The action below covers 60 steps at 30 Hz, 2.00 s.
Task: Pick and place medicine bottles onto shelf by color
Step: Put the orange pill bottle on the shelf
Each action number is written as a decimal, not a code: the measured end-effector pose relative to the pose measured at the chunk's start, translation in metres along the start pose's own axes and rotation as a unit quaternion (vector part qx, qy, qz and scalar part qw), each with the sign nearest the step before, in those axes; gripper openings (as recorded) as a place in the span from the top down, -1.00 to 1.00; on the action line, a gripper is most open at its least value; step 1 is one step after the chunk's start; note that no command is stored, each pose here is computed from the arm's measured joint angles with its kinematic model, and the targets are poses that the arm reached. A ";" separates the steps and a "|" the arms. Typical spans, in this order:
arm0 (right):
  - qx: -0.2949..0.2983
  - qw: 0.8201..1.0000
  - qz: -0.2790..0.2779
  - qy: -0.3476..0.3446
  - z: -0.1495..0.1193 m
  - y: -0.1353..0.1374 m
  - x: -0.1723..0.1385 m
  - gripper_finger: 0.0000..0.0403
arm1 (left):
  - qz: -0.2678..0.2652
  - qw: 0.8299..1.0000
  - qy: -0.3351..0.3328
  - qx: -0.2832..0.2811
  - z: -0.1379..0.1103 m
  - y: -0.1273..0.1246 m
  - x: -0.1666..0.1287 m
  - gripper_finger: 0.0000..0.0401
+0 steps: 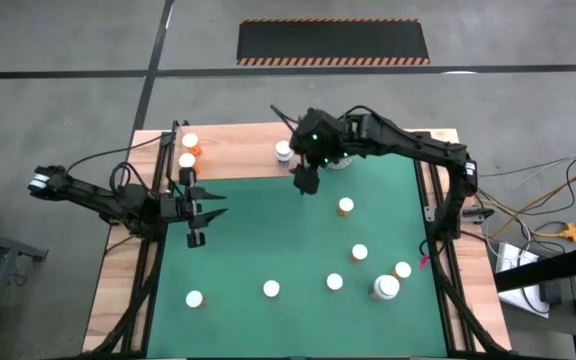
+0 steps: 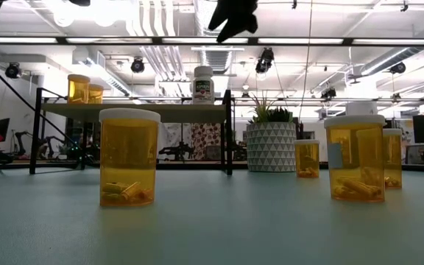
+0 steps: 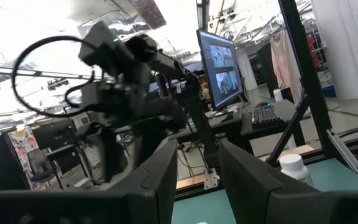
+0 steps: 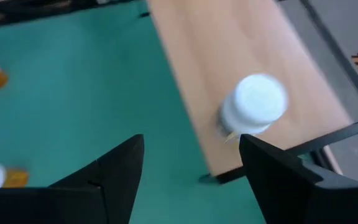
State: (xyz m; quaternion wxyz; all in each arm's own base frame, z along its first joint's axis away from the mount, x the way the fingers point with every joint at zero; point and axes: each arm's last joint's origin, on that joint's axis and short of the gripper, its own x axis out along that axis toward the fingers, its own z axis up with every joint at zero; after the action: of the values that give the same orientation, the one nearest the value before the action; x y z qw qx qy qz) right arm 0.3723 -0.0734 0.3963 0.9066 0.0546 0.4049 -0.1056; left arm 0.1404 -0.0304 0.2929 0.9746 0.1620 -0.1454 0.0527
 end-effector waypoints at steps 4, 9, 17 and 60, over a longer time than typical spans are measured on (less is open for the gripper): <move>-0.027 0.999 0.019 0.022 -0.007 0.025 -0.003 -0.22 | -0.001 1.000 0.002 0.000 -0.001 -0.001 0.001 0.48; -0.072 0.996 0.049 0.034 -0.022 0.061 0.005 -0.22 | -0.003 1.000 0.006 0.000 -0.002 -0.002 0.002 0.48; -0.142 0.984 0.103 0.004 -0.060 0.121 0.041 -0.21 | -0.004 1.000 0.009 -0.010 -0.003 -0.002 0.003 0.48; -0.176 0.958 0.217 -0.059 -0.147 0.220 0.193 -0.21 | -0.016 0.999 0.009 -0.035 -0.004 -0.004 0.004 0.48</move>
State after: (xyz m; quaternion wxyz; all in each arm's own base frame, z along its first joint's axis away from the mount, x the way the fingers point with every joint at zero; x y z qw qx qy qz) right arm 0.4432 0.1394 0.1576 0.9252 -0.0256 0.3413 0.1639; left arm 0.1455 -0.0326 0.2893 0.9816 0.1298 -0.1362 0.0334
